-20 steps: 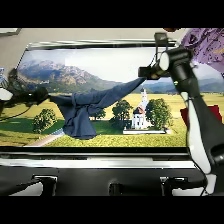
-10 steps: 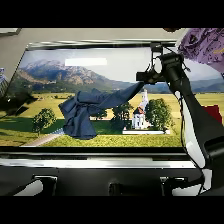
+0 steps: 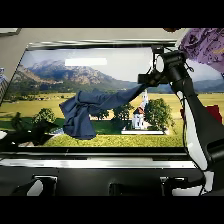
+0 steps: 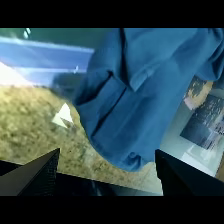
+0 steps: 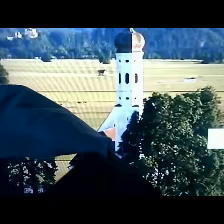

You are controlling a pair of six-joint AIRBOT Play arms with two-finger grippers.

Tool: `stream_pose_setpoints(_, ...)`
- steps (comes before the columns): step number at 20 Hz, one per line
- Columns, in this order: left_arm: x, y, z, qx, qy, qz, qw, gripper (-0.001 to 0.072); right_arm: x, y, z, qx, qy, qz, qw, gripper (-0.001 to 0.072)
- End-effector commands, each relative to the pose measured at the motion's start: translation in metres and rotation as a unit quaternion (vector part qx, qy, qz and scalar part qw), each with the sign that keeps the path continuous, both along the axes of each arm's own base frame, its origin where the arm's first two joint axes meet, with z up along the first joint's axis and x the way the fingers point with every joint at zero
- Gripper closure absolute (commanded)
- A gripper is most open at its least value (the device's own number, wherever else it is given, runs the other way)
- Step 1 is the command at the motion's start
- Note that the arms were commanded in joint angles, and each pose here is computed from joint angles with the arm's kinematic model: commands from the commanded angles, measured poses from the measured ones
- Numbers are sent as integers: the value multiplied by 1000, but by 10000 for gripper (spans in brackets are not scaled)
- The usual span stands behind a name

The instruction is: Fold the clothes and pants, and hang the long-sleeved shirts on hangers.

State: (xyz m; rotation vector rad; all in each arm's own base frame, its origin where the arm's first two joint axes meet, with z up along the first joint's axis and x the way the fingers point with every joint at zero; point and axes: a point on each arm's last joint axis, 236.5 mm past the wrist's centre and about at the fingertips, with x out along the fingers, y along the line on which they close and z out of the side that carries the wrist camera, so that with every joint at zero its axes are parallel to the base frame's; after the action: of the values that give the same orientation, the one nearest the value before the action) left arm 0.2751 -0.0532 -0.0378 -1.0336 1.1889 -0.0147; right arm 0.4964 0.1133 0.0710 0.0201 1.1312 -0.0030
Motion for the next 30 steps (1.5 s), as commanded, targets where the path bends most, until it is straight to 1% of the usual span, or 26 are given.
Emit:
stream_pose_setpoints(1, 1, -29, -19, -11, -7, 1, 1000, 46, -11, -3, -4, -7, 24, -2, 1000, 681)
stream_pose_setpoints(4, 3, -52, -37, -13, 10, -16, 1000, 46, -14, -5, -6, -9, 32, -3, 999, 681)
stream_pose_setpoints(8, -10, -70, -67, -12, 59, -43, 997, 47, -19, -6, -7, -11, 41, -4, 999, 681)
stream_pose_setpoints(11, -4, -66, -73, -4, 57, -30, 998, 54, -20, -6, -4, -11, 40, -5, 999, 681)
stream_pose_setpoints(12, 2, -65, -72, -4, 50, -18, 999, 80, -20, -6, -2, -10, 38, -5, 999, 681)
stream_pose_setpoints(13, 8, -65, -71, -5, 42, -6, 999, 131, -20, -6, -2, -10, 37, -5, 999, 681)
stream_pose_setpoints(14, 12, -66, -71, -6, 38, 2, 999, 154, -20, -6, 0, -9, 36, -5, 999, 681)
stream_pose_setpoints(16, 13, -74, -76, -4, 42, -6, 999, 385, -20, -6, 1, -9, 36, -5, 999, 681)
stream_pose_setpoints(17, 13, -78, -77, -4, 44, -13, 999, 599, -21, -6, 1, -9, 36, -5, 999, 681)
stream_pose_setpoints(18, 17, -81, -73, -2, 35, -22, 999, 688, -22, -7, 1, -10, 38, -5, 999, 681)
stream_pose_setpoints(21, 65, -82, -11, 10, -69, -58, 996, 691, -24, -11, 12, -14, 28, -6, 999, 682)
stream_pose_setpoints(23, 109, -61, 68, 27, -158, -60, 985, 692, -15, -31, 38, -50, -19, -15, 998, 682)
stream_pose_setpoints(25, 142, -26, 169, 67, -249, -48, 965, 692, -8, -58, 85, -95, -81, -34, 992, 682)
stream_pose_setpoints(27, 151, 16, 282, 131, -337, -30, 932, 691, -11, -80, 146, -120, -152, -56, 980, 682)
stream_pose_setpoints(29, 134, 48, 378, 195, -399, 0, 896, 691, -32, -100, 209, -128, -216, -81, 965, 682)
stream_pose_setpoints(30, 117, 62, 422, 226, -422, 21, 877, 692, -47, -111, 235, -131, -239, -94, 958, 682)
